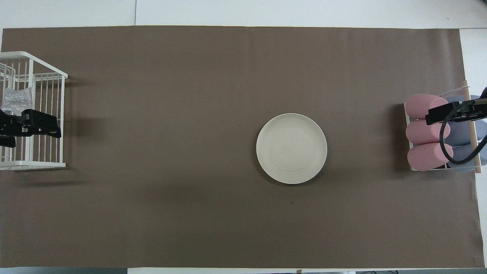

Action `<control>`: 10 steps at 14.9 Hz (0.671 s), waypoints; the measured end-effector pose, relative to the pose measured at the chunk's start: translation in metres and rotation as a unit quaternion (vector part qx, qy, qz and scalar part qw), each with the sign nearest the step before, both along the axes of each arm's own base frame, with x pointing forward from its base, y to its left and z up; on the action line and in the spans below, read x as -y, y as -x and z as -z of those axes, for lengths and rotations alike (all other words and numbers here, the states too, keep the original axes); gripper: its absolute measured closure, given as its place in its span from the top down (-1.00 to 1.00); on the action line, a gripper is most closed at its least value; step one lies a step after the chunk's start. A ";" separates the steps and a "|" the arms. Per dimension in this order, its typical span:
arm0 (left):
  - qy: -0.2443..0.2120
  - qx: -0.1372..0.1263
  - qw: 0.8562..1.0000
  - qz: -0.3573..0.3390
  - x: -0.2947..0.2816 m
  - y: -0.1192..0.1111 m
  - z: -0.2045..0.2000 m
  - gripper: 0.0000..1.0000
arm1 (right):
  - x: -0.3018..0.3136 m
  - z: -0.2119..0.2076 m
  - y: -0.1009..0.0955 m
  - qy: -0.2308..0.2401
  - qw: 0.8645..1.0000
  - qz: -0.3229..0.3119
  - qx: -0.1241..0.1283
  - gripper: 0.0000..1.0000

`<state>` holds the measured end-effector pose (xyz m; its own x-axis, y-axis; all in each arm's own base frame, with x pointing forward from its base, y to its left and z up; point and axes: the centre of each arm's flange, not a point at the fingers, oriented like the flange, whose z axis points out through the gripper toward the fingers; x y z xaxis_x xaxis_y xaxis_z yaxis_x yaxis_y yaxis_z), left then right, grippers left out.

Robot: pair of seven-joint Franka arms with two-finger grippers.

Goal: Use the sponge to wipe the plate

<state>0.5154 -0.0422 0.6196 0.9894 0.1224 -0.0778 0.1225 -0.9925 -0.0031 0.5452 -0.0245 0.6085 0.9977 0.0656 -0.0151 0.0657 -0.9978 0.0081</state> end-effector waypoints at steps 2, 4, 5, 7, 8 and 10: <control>0.011 -0.004 1.000 0.004 0.001 -0.003 0.011 1.00 | 0.000 0.000 0.000 0.000 1.000 0.000 0.000 1.00; 0.014 -0.005 1.000 0.008 0.006 -0.008 0.024 1.00 | 0.000 0.000 0.000 0.000 1.000 0.000 0.000 1.00; 0.014 -0.009 1.000 0.009 0.008 -0.012 0.031 1.00 | 0.000 0.000 0.000 0.000 1.000 0.000 0.000 1.00; 0.013 -0.018 1.000 0.011 0.010 -0.018 0.041 1.00 | 0.000 0.000 0.000 0.000 1.000 0.000 0.000 1.00; 0.013 -0.019 1.000 0.011 0.010 -0.019 0.043 1.00 | 0.000 0.000 0.000 0.000 1.000 0.000 0.000 1.00; 0.014 -0.017 1.000 0.010 0.010 -0.019 0.041 1.00 | -0.001 0.000 0.000 0.000 1.000 0.000 0.000 1.00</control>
